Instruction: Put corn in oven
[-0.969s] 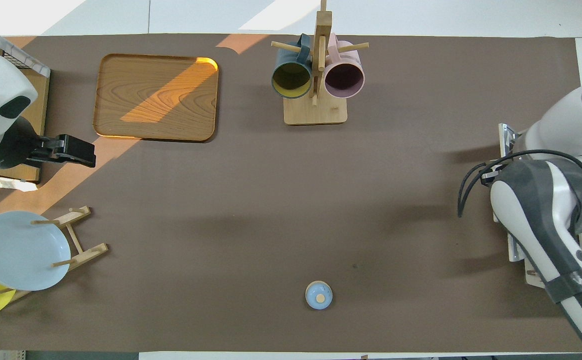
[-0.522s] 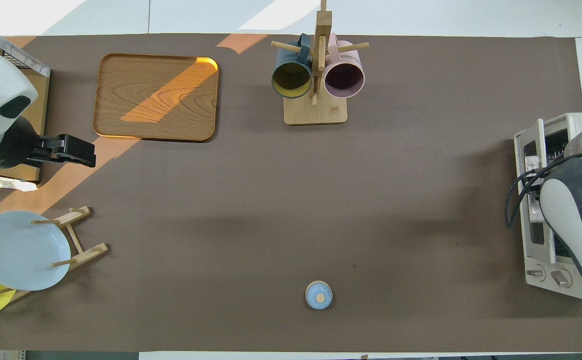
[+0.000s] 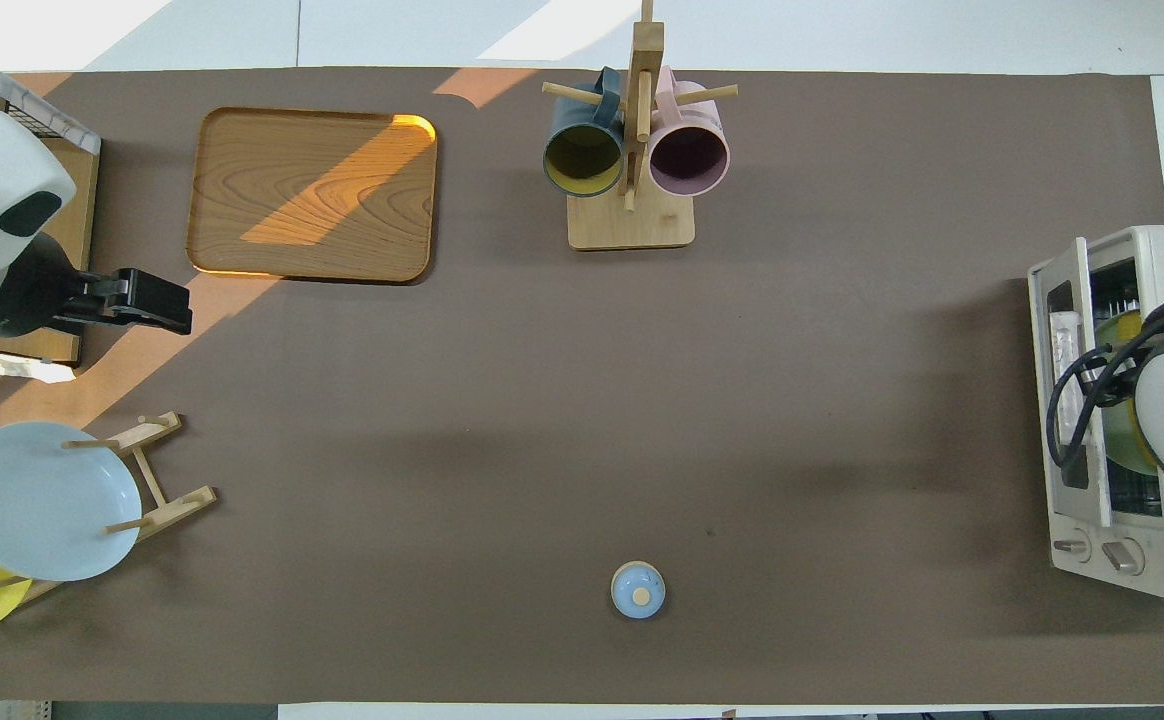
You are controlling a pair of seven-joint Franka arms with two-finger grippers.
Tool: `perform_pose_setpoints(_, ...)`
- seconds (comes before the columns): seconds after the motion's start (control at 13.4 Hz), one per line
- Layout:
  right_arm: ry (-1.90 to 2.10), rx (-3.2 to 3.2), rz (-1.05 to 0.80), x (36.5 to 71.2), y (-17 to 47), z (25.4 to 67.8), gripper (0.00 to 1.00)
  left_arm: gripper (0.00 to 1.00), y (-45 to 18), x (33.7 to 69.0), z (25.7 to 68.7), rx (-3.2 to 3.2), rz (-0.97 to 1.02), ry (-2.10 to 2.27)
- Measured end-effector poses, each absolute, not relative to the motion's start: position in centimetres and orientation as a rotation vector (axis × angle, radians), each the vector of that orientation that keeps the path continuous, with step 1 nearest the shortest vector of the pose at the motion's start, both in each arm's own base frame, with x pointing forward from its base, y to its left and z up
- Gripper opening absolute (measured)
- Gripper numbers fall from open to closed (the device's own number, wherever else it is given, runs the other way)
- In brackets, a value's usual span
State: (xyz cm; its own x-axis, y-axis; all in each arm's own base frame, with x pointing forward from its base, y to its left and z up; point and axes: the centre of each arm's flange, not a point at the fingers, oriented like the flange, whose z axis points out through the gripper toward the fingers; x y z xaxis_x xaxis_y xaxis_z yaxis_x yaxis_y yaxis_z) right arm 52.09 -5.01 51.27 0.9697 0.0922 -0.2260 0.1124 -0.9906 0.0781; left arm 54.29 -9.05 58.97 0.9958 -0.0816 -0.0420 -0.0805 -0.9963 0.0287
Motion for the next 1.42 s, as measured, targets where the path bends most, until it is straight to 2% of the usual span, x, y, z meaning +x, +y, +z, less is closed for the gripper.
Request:
perform_pose_setpoints(0.3,0.011,3.148,-0.180,52.7,-5.4,47.5,0.01,1.00,-9.0,54.3,59.0,3.111,-0.067,-0.126)
perform_pose_setpoints(0.52,0.002,3.149,-0.171,52.3,-5.2,45.4,0.01,1.00,-9.0,54.3,59.0,3.111,-0.067,-0.126)
perform_pose_setpoints(1.42,0.088,3.081,-0.198,51.3,-8.6,45.2,0.01,1.00,-9.0,54.3,59.0,3.111,-0.067,-0.126)
